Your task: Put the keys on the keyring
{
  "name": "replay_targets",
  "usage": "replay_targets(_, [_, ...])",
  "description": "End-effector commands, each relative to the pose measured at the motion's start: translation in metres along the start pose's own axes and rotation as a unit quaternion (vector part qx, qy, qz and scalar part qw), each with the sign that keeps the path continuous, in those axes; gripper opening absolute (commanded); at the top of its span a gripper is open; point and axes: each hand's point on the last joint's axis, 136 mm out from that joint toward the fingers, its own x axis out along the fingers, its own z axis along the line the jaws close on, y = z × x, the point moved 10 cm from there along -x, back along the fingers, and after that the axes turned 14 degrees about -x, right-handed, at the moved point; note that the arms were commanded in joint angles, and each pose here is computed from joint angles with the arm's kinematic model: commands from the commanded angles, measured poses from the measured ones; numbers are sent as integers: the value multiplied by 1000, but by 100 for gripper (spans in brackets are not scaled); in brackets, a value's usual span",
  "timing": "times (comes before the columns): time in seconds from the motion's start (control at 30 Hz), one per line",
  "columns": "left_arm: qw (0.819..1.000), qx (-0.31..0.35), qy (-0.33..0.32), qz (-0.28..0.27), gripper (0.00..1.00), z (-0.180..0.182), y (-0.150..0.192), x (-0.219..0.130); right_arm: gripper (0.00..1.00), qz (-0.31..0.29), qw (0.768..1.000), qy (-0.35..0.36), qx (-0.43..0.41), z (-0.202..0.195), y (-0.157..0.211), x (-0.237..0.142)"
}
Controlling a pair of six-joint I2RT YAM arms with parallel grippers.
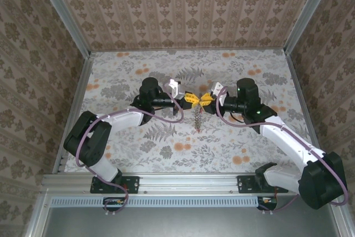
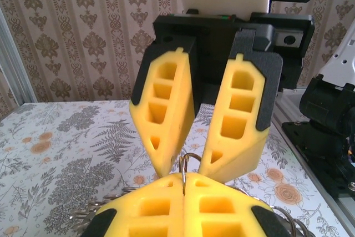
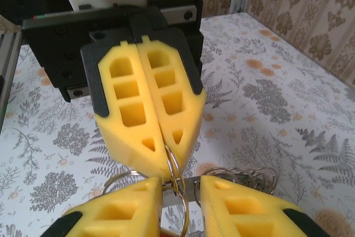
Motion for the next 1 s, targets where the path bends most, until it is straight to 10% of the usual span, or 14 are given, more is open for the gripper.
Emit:
replay_targets(0.0, [1000, 15, 6, -10, 0, -4, -5, -1, 28, -11, 1000, 16, -15, -1, -8, -7])
replay_targets(0.97, [1000, 21, -2, 6, 11, -5, -6, 0, 0, 47, 999, -4, 1, -7, -16, -5])
